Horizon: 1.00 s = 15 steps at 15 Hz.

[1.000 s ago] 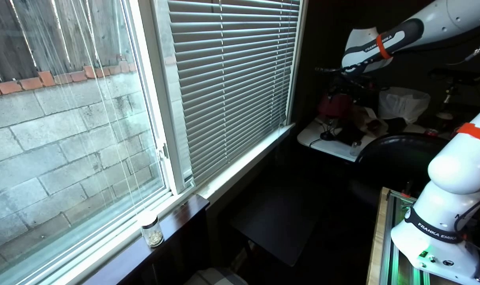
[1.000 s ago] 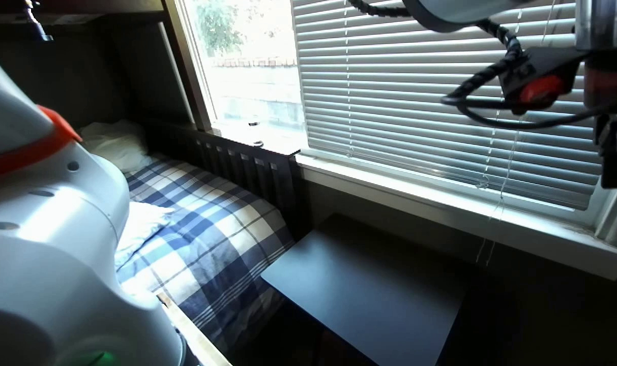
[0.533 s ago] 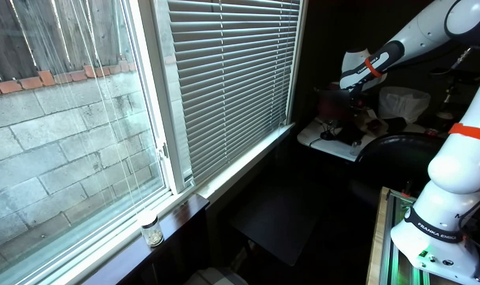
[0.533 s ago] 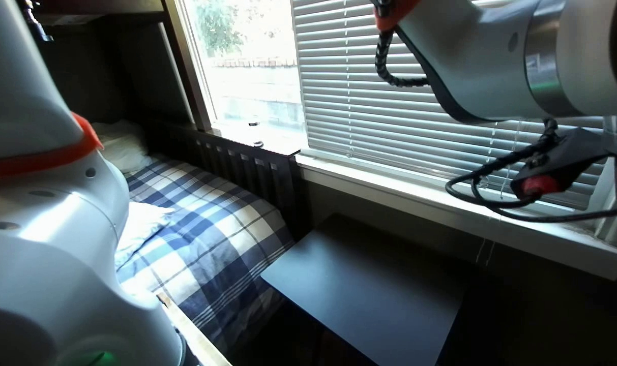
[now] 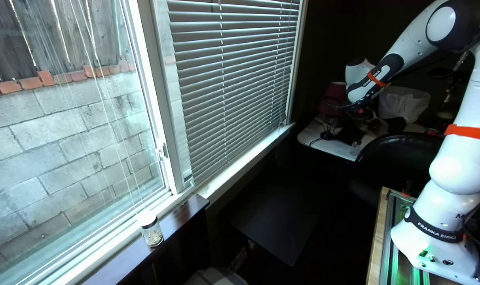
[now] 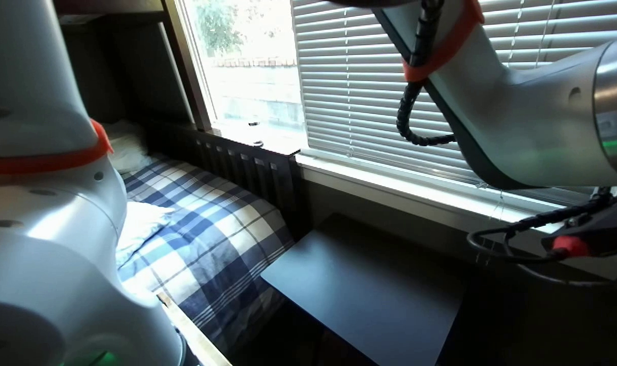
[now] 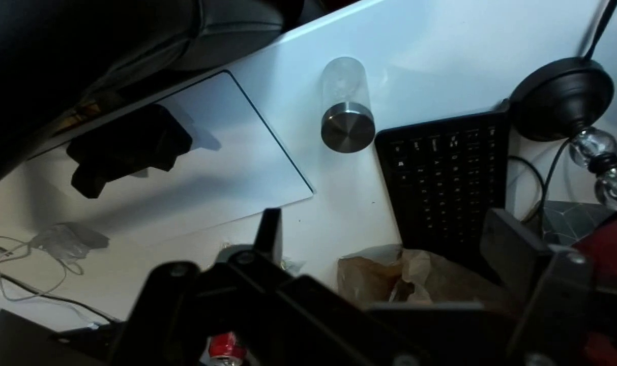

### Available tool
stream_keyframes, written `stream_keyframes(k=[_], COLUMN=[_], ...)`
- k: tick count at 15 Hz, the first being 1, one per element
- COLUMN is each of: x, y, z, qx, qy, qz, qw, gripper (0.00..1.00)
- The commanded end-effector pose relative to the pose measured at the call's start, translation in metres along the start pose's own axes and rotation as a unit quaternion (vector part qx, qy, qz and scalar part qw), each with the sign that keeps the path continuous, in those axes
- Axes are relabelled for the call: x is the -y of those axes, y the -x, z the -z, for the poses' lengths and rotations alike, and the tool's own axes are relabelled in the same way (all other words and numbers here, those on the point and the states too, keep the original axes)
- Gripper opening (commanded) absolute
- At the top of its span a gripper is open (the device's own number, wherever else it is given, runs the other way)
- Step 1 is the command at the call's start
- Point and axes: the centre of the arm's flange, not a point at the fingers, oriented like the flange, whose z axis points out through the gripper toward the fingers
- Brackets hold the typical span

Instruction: Move the silver object to the left

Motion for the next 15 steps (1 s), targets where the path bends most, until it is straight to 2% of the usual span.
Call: stream_keyframes(k=[1,6,7,9,12,15], x=[0.001,0.003,0.007,0.015,0.023,0.033], y=[0.000,0.001,0.005,0.012,0.017,0.016], z=[0.001,0.004,-0.001,-0.019,-0.048,-0.078], qx=[0.000,-0.001,-0.004,-0.011,-0.007,-0.008], qy=[-0.001,-0.005,0.010,0.005,0.026,0.048], qz=[0.001,0.003,-0.010,-0.062,-0.117,-0.152], qw=[1.0000,1.0000,0.9999,0.9980,0.9927,0.9872], gripper=[1.00,1.00,1.00,1.00,1.00,1.00])
